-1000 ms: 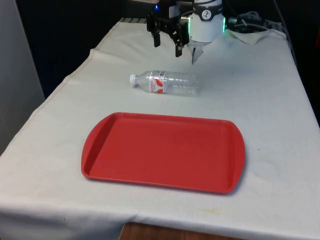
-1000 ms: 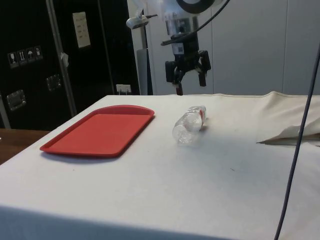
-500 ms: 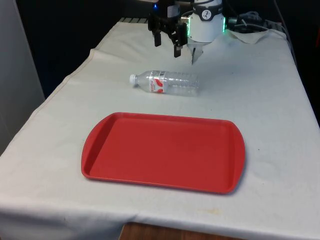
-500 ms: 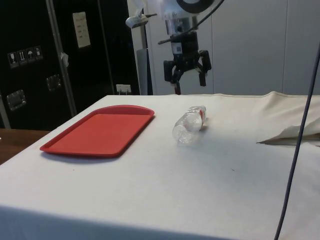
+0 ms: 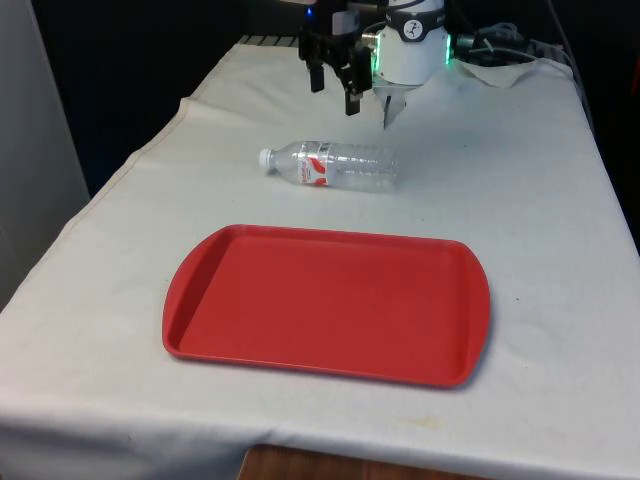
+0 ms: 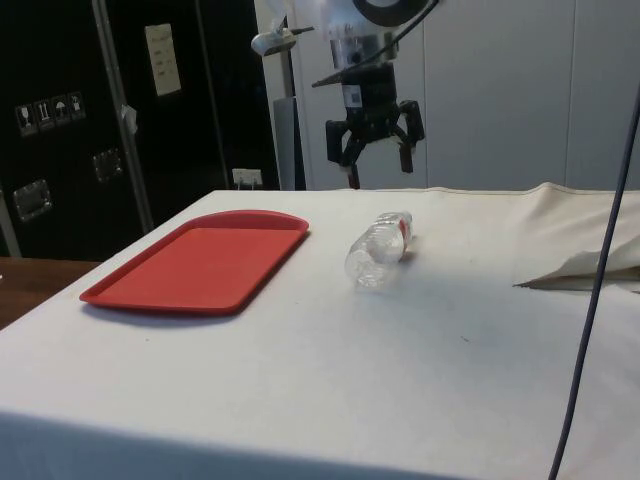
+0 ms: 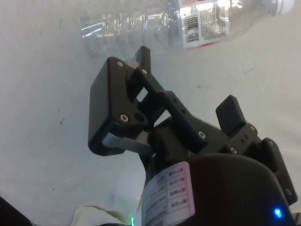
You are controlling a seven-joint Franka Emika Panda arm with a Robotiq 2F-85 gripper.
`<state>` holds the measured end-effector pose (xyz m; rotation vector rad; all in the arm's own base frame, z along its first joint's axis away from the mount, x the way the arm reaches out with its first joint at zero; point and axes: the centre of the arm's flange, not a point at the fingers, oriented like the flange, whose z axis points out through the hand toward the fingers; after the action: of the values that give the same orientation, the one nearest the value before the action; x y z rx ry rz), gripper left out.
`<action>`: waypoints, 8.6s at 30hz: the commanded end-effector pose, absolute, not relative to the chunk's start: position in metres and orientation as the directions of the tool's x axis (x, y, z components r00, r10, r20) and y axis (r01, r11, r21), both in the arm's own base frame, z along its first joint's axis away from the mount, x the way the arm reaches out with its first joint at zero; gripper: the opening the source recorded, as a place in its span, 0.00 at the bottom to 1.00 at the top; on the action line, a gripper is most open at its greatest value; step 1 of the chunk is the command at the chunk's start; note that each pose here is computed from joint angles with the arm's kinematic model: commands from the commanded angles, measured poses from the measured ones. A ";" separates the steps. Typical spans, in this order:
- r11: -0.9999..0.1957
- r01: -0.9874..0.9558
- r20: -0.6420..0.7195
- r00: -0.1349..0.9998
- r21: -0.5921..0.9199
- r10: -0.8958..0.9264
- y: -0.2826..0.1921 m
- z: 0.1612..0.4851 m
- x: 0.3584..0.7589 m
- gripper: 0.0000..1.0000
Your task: Place the bottle upright on the tray.
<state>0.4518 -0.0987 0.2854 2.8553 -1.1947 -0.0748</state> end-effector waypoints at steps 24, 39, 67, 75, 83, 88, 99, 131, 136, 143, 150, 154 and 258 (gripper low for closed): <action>-0.583 -0.810 -0.016 0.583 0.060 -0.812 -0.099 0.284 0.452 1.00; -0.508 -0.859 -0.011 0.508 0.064 -0.861 -0.099 0.283 0.452 1.00; -0.361 -0.930 0.000 0.362 0.068 -0.932 -0.099 0.277 0.451 1.00; -0.319 -0.945 0.007 0.320 0.066 -0.947 -0.098 0.274 0.452 1.00; -0.277 -0.959 0.013 0.278 0.059 -0.960 -0.099 0.273 0.452 1.00; -0.254 -0.966 0.019 0.255 0.054 -0.967 -0.099 0.271 0.453 1.00; -0.207 -0.977 0.030 0.208 0.046 -0.978 -0.100 0.266 0.453 1.00; -0.080 -0.997 0.046 0.081 0.016 -0.996 -0.103 0.247 0.453 1.00; -0.058 -0.998 0.044 0.058 0.013 -0.997 -0.103 0.242 0.453 1.00; -0.030 -0.999 0.039 0.031 0.015 -0.999 -0.104 0.236 0.453 1.00; 0.001 -1.000 0.019 0.000 0.017 -1.000 -0.105 0.230 0.452 1.00; 0.024 -1.000 -0.003 -0.024 0.018 -1.000 -0.105 0.228 0.452 1.00; 0.026 -0.999 -0.539 0.003 -0.047 -0.842 -0.221 0.200 0.439 1.00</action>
<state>0.4384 -0.2199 0.1999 2.4599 -2.4940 -0.6531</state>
